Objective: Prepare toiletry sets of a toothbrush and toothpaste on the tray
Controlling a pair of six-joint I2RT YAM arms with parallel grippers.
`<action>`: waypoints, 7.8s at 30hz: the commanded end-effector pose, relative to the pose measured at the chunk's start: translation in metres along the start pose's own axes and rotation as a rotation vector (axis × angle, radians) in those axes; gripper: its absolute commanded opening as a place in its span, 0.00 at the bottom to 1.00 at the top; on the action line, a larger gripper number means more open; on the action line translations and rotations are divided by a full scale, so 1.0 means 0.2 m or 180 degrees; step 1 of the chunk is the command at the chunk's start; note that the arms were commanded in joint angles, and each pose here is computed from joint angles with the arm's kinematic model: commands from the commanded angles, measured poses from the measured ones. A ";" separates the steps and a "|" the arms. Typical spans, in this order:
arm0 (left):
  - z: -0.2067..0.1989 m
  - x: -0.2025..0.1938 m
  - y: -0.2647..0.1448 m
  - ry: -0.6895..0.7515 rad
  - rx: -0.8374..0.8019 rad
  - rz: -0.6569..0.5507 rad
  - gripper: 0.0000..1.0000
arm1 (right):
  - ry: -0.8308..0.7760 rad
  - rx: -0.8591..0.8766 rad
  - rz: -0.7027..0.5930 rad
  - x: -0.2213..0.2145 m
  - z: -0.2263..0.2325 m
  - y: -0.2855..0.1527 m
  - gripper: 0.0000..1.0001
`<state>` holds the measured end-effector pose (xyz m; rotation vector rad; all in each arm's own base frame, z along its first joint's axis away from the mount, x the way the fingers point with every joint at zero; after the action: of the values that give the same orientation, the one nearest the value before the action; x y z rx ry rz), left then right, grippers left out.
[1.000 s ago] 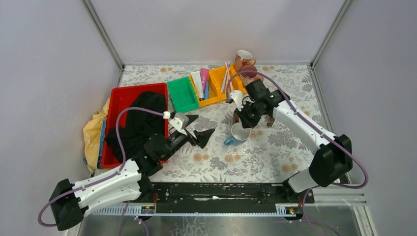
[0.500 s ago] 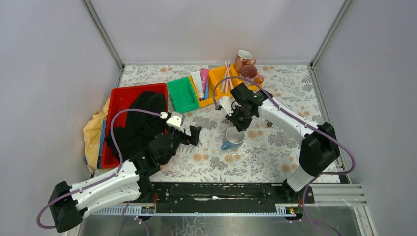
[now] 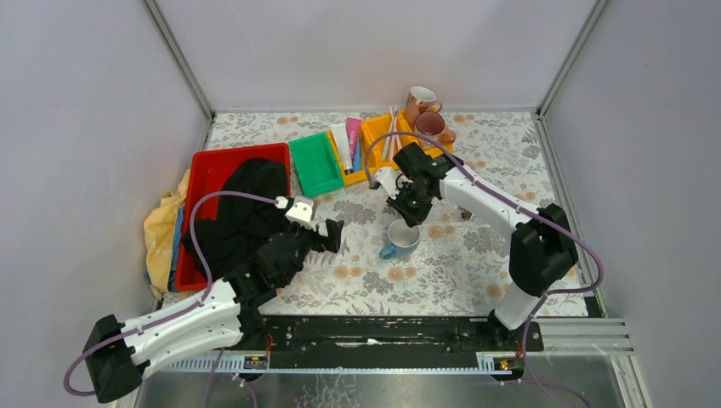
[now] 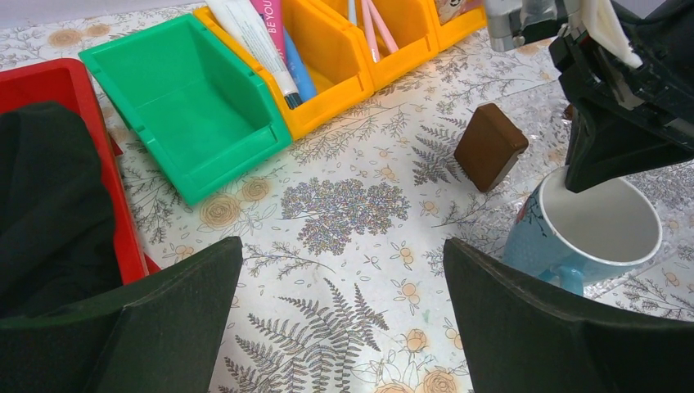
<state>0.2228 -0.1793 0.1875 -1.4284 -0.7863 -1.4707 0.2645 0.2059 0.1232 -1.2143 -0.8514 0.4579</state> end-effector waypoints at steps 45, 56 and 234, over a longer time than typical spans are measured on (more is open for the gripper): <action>-0.04 0.06 0.00 -0.0347 -0.0141 -0.0211 1.00 | -0.0078 0.0093 -0.0386 0.07 0.06 -0.19 0.54; -0.07 0.08 0.00 -0.0477 -0.0217 -0.0291 1.00 | 0.0272 0.0588 -0.0913 0.08 -0.01 -0.39 0.60; -0.28 0.34 -0.07 -0.1652 -0.1240 -0.0752 1.00 | 0.0352 0.0204 -0.2525 0.18 -0.11 -1.04 0.00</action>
<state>0.1997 -0.2304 0.2272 -2.0269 -0.9734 -1.4461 0.3195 0.1564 0.3497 -0.7686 -1.1402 -0.2990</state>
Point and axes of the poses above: each gripper's point midway between its finger pads, its own y axis out along the fingers, its own z axis along the line the jaws close on, x = y × z, the point moved 2 cm from there along -y, back along the fingers, and after that the axes turned 12 degrees about y, right-handed, at the moved point
